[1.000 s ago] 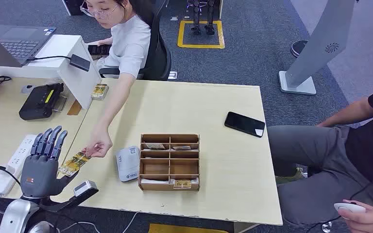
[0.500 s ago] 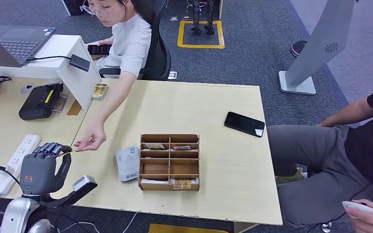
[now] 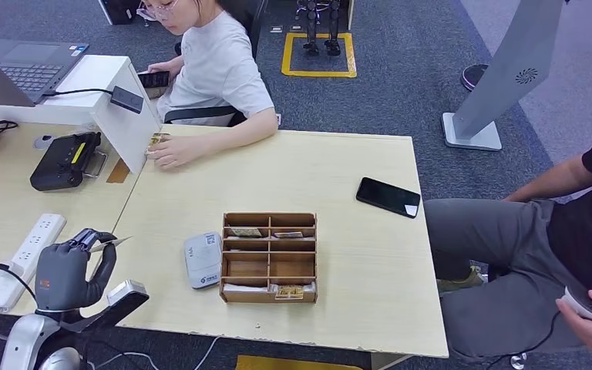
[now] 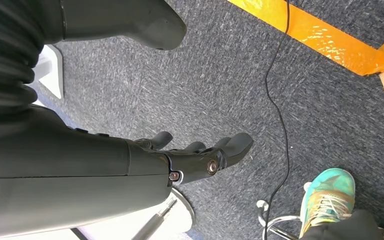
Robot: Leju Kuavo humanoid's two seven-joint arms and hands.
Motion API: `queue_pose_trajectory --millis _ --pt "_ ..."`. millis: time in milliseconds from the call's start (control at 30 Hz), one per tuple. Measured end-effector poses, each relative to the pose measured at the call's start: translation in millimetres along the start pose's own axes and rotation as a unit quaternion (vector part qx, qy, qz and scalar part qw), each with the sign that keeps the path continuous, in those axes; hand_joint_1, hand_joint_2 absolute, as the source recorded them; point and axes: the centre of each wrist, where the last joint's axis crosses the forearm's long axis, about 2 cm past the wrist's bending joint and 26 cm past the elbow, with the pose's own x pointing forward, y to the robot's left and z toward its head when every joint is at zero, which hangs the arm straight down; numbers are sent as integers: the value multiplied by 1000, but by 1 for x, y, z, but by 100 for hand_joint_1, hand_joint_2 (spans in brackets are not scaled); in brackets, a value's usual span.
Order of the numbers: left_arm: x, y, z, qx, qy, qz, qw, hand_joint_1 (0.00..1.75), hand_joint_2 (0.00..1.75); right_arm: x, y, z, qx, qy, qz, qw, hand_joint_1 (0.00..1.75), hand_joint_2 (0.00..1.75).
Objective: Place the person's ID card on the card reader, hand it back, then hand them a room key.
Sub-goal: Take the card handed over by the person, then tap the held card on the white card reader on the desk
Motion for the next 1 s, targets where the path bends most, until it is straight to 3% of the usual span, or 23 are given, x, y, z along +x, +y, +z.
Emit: queue_pose_trajectory --millis 133,300,467,600,700,1000 --pt "3 -1 3 -28 10 102 994 175 175 0 0 0 -2 0 0 1000 0 175" --pt "18 -5 0 -102 64 285 951 175 175 0 1 1 -11 2 -2 1000 0 175" --pt "19 -6 0 -105 67 296 947 175 175 0 1 1 -11 2 -3 1000 0 175" --pt "38 -7 -2 -125 115 422 890 175 175 2 4 2 -17 4 -6 1000 0 175" --pt "49 -10 -4 -114 146 456 870 175 175 3 6 3 -21 3 -6 1000 0 175" --pt "59 -28 -24 -60 208 462 860 175 175 6 8 4 -24 8 -6 1000 0 175"
